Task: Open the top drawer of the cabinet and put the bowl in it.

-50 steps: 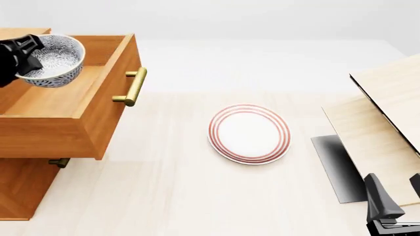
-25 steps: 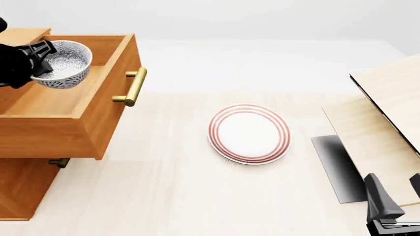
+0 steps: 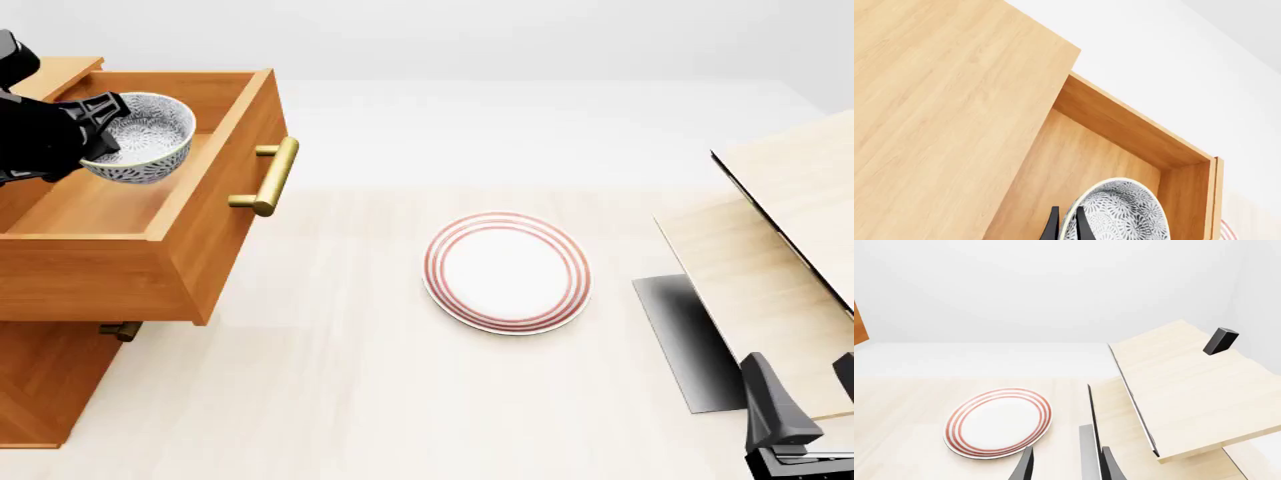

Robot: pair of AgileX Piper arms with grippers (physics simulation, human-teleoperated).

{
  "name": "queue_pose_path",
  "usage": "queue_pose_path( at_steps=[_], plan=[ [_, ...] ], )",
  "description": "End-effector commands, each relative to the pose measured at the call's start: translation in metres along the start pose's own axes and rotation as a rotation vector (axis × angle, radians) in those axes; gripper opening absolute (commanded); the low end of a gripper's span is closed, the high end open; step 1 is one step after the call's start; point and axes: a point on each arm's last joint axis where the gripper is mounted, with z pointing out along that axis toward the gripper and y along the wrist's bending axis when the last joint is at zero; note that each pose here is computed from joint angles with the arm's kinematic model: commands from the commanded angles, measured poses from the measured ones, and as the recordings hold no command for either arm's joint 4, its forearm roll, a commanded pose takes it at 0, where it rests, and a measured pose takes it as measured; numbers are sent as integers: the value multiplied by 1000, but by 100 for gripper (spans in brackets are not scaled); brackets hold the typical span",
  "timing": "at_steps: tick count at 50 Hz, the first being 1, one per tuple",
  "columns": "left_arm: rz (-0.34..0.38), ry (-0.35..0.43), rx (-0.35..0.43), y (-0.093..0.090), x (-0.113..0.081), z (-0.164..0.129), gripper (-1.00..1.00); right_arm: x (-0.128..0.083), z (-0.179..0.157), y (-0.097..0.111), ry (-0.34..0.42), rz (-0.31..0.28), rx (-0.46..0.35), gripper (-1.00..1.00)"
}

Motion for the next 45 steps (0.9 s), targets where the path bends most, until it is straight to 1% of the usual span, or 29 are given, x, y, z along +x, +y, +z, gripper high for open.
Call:
queue_pose_path(
  at_steps=[1,13,23,27,30,31,37,41,45],
  plan=[
    [7,2,1,0,-1,10,-100,0,0,0,0,0,0,100],
    [2,10,-12,4,2,19,-100,0,0,0,0,0,0,100],
    [5,10,-12,4,-1,20,-100,0,0,0,0,0,0,100],
    [17,14,0,-2,0,22,-100,0,0,0,0,0,0,100],
    [23,13,-1,-2,-2,22,-100,0,0,0,0,0,0,100],
    [22,11,1,-2,-1,22,100,0,0,0,0,0,0,100],
    [30,8,3,-4,-3,18,100,0,0,0,0,0,0,100],
    [36,9,-10,0,-6,14,100,0,0,0,0,0,0,100],
    [44,8,-8,-1,-8,9,100,0,0,0,0,0,0,100]
  ],
)
